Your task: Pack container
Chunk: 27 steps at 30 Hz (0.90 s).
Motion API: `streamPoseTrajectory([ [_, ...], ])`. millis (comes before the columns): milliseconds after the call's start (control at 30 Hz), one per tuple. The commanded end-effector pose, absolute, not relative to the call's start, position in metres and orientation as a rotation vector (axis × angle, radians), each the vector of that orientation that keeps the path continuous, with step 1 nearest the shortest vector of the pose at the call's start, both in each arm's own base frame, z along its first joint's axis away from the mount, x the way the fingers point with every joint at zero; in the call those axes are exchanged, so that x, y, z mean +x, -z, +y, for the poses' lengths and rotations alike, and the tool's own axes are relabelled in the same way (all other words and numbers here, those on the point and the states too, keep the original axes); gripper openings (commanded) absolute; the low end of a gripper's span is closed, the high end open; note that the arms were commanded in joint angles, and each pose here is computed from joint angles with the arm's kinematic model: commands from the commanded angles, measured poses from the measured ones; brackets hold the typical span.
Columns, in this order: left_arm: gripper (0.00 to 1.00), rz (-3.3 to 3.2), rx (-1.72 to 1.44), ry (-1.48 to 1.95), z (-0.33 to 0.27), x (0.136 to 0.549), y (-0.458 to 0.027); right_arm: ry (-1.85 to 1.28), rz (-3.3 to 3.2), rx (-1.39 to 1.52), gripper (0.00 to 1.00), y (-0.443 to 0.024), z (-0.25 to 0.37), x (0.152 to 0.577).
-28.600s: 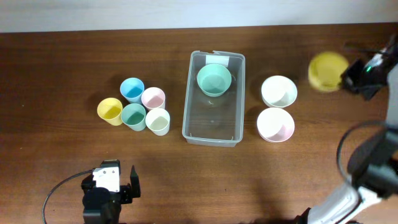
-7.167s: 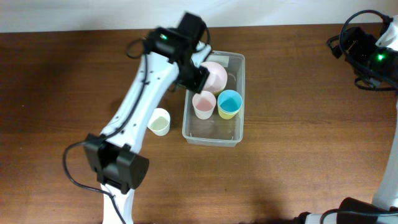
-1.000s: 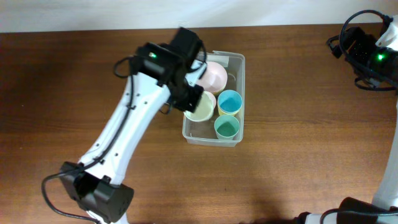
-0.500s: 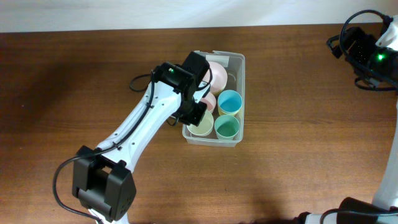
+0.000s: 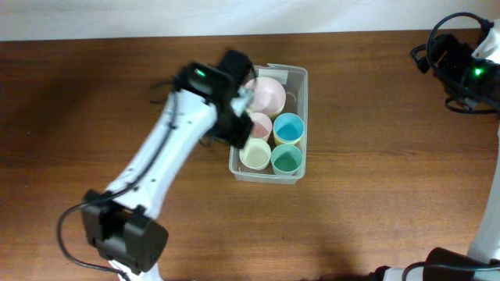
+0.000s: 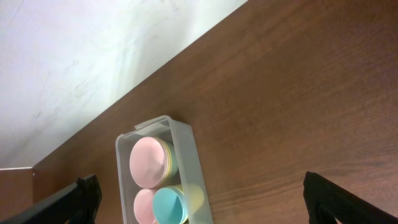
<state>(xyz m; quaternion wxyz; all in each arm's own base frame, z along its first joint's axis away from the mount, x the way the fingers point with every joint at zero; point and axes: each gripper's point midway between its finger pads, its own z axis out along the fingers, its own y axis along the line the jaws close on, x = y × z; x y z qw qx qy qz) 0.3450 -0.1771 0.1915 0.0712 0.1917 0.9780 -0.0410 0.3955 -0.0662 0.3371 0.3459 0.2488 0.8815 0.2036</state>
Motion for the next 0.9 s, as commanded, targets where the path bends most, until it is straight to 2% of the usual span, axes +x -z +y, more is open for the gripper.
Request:
streamPoseTrajectory([
  [0, 0.74, 2.838, 0.418, 0.083, -0.140, 0.373, -0.240, -0.535, 2.288, 0.652, 0.99, -0.336, -0.067, 0.396],
  [133, 0.83, 2.745, 0.224, 0.029, -0.086, 0.386, -0.293, -0.535, 2.288, 0.652, 0.99, -0.336, -0.067, 0.396],
  [167, 0.96, 2.720, 0.181, 0.007, -0.074, 0.387, -0.303, -0.535, 2.288, 0.652, 0.99, -0.336, -0.067, 0.396],
  [200, 1.00, 2.694, 0.135, -0.030, -0.059, 0.388, -0.314, -0.535, 2.288, 0.652, 0.99, -0.336, -0.067, 0.396],
  [533, 1.00, 2.516, -0.203, -0.148, 0.041, 0.359, -0.378, -0.535, 2.288, 0.653, 0.99, -0.336, -0.067, 0.396],
  [867, 1.00, 2.505, -0.230, -0.156, 0.048, 0.355, -0.381, -0.535, 2.288, 0.652, 0.99, -0.336, -0.067, 0.396],
])
